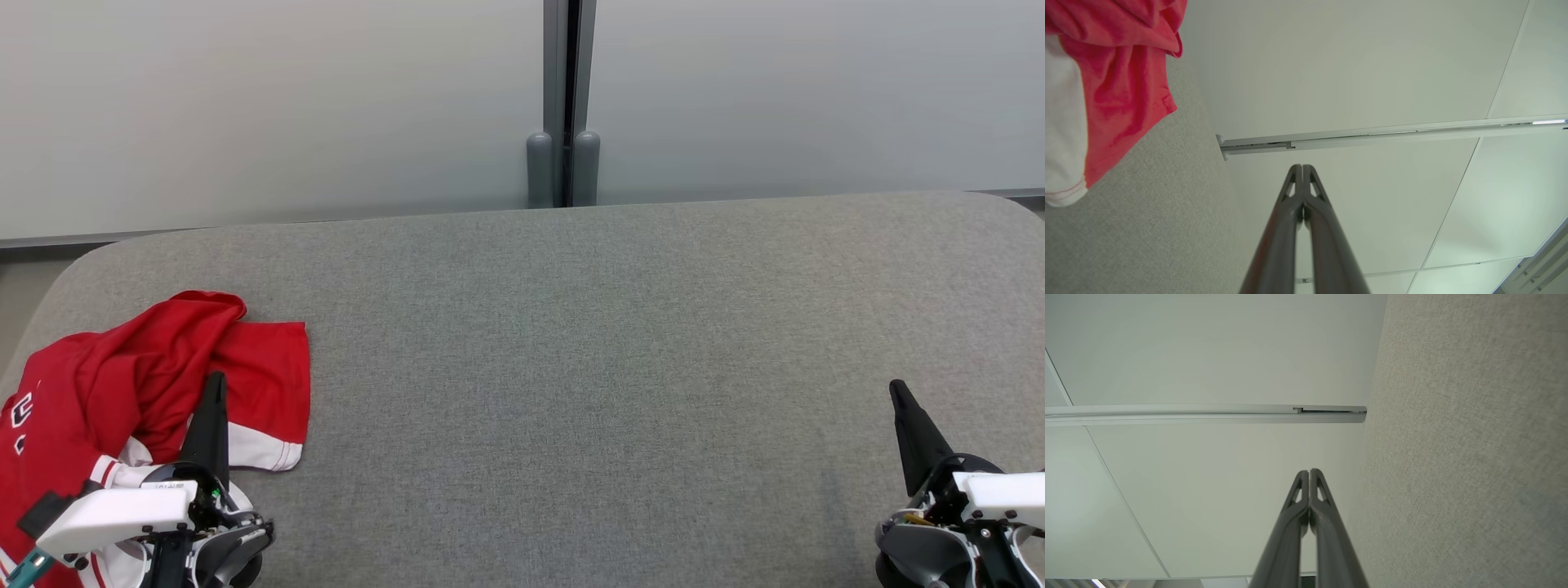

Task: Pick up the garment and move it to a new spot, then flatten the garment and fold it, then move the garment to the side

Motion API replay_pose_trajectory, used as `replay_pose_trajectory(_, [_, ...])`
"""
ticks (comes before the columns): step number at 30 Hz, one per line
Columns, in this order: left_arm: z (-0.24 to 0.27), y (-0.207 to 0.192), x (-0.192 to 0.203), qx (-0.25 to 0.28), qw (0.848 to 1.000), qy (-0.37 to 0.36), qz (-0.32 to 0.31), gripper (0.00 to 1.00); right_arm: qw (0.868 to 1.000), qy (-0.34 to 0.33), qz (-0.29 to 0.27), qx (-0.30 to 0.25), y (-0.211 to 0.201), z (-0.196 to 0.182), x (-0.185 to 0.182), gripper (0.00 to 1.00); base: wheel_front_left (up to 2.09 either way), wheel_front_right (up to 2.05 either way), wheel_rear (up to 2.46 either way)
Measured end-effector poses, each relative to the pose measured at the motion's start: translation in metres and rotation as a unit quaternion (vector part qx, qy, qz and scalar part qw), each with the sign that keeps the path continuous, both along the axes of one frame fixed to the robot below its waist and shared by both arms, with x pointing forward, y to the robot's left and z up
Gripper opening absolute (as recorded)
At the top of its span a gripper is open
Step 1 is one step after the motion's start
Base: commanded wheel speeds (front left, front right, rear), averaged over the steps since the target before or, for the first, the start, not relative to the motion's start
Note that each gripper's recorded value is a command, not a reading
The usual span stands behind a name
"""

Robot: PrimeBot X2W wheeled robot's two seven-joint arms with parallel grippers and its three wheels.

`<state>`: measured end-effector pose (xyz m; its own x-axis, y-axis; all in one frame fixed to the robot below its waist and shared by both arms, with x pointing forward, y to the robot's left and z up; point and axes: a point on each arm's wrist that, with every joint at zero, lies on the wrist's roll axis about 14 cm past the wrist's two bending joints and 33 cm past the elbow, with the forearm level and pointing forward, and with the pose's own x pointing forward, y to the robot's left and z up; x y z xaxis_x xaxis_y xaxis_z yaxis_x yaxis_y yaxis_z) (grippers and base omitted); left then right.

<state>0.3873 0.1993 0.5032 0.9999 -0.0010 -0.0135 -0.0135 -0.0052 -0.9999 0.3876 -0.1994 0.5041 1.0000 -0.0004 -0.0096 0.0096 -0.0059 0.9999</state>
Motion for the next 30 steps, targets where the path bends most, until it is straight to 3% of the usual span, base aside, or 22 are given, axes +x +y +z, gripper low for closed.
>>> replay_pose_trajectory(30, [0.0,0.0,0.0,0.0,1.0,0.0,0.0,0.0,1.0,0.0,0.0,0.0,0.0,0.0,0.0,0.0,0.0,0.0,0.0])
